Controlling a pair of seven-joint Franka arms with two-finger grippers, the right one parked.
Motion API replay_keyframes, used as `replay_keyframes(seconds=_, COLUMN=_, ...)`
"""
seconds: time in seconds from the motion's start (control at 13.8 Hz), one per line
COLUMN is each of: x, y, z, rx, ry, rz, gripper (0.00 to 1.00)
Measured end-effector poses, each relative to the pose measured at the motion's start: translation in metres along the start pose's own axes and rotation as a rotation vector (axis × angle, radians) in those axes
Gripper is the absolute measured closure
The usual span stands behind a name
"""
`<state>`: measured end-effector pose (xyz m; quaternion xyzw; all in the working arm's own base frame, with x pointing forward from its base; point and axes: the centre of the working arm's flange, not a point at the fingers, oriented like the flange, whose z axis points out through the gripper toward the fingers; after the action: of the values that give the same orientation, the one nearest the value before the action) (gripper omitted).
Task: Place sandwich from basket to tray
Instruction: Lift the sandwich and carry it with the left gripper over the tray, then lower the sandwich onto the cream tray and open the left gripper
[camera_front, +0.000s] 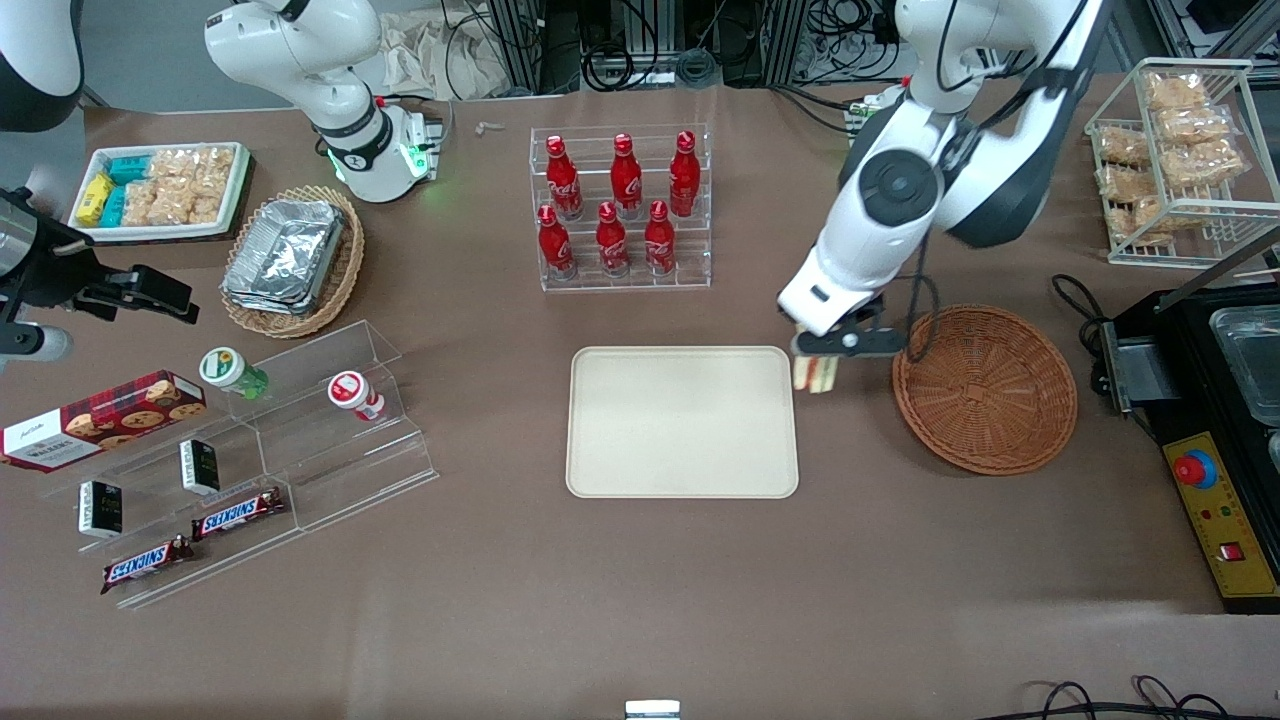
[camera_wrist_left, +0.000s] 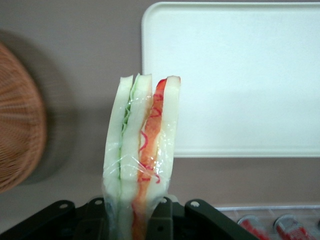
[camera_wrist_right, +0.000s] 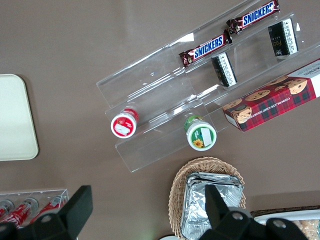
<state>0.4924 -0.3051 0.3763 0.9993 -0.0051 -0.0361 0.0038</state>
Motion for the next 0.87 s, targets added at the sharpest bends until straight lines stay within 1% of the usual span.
replay_keyframes(seconds=0.07, x=0.004, y=0.009, z=0.020, rx=-0.007, ry=0.004, rz=-0.001, gripper=0.80)
replay_keyframes(seconds=0.14, x=0.007, y=0.016, z=0.040, rx=-0.006, ry=0.005, rz=0.002, gripper=0.80)
replay_keyframes(seconds=0.29, x=0.010, y=0.026, z=0.073, rx=0.021, ry=-0.002, rz=0.014, gripper=0.80)
replay_keyframes(seconds=0.58, x=0.016, y=0.033, z=0.110, rx=0.053, ry=0.020, rz=0.008, gripper=0.80)
replay_keyframes(seconds=0.72, x=0.022, y=0.035, z=0.119, rx=0.053, ry=0.018, rz=0.000, gripper=0.80)
replay_keyframes(seconds=0.87, x=0.027, y=0.037, z=0.125, rx=0.046, ry=0.011, rz=-0.005, gripper=0.80)
